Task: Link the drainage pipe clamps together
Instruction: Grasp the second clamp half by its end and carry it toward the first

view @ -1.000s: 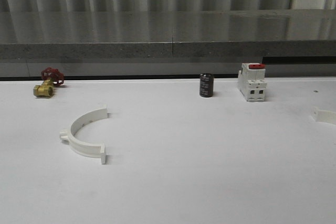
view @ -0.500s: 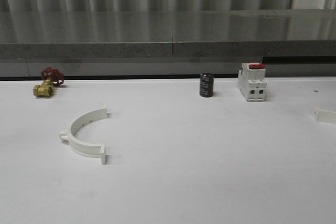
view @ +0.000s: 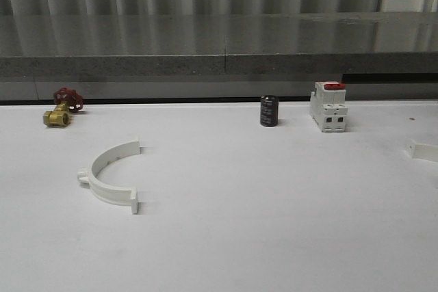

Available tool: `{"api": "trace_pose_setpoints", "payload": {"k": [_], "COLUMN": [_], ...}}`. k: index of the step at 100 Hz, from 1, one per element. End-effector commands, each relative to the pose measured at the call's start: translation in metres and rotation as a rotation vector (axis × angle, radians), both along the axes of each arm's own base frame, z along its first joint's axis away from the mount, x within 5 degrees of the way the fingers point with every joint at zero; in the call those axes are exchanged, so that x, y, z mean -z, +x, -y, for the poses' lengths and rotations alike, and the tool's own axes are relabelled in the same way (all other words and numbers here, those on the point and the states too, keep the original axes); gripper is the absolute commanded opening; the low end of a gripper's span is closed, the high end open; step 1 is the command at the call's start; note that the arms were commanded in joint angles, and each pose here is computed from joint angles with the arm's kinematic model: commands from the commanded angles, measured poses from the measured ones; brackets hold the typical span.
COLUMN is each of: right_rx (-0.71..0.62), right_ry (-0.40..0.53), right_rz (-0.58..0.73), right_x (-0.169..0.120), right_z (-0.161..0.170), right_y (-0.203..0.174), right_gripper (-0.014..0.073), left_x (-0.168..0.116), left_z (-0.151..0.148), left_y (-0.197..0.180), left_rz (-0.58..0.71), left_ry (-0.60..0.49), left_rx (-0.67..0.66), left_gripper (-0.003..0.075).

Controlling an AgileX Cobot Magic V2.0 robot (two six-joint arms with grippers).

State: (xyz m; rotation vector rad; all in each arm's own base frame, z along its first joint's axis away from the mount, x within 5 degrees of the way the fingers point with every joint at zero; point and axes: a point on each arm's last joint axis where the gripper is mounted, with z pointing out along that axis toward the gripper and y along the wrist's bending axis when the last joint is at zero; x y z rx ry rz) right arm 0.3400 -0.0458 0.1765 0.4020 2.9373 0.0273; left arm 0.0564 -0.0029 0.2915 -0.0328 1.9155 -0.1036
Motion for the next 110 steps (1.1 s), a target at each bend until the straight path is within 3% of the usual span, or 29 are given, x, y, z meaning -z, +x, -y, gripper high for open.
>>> {"api": "trace_pose_setpoints", "payload": {"k": [1,12,34,43,78,110], "right_rx": [0.009,0.01,0.009,0.009,0.013,-0.009], "right_ry": [-0.007,-0.006,-0.005,-0.006,0.015,0.047], "right_rz": [0.068,0.056,0.049,0.051,0.071,0.062], "right_x": [-0.017,-0.011,-0.009,-0.009,-0.022,-0.059], "right_z": [0.003,0.003,0.003,0.003,-0.002,-0.047], "right_y": [0.006,0.009,0.009,0.009,0.007,0.009], "right_gripper": [0.0539,0.0492,0.0076,-0.0007,-0.0014,-0.0014], "left_x": [-0.014,-0.014,-0.014,-0.014,-0.014,-0.014], "left_z": [0.001,0.001,0.001,0.001,0.001,0.001], "left_y": [0.002,0.002,0.002,0.002,0.002,0.002], "left_rz": [0.085,0.085,0.087,0.087,0.087,0.087], "left_ry": [-0.015,-0.015,-0.015,-0.015,-0.015,-0.015], "left_rx": [0.002,0.002,0.002,0.002,0.002,0.002], "left_gripper": [-0.0021,-0.0021,-0.0021,-0.0021,-0.0021,-0.0021]}}
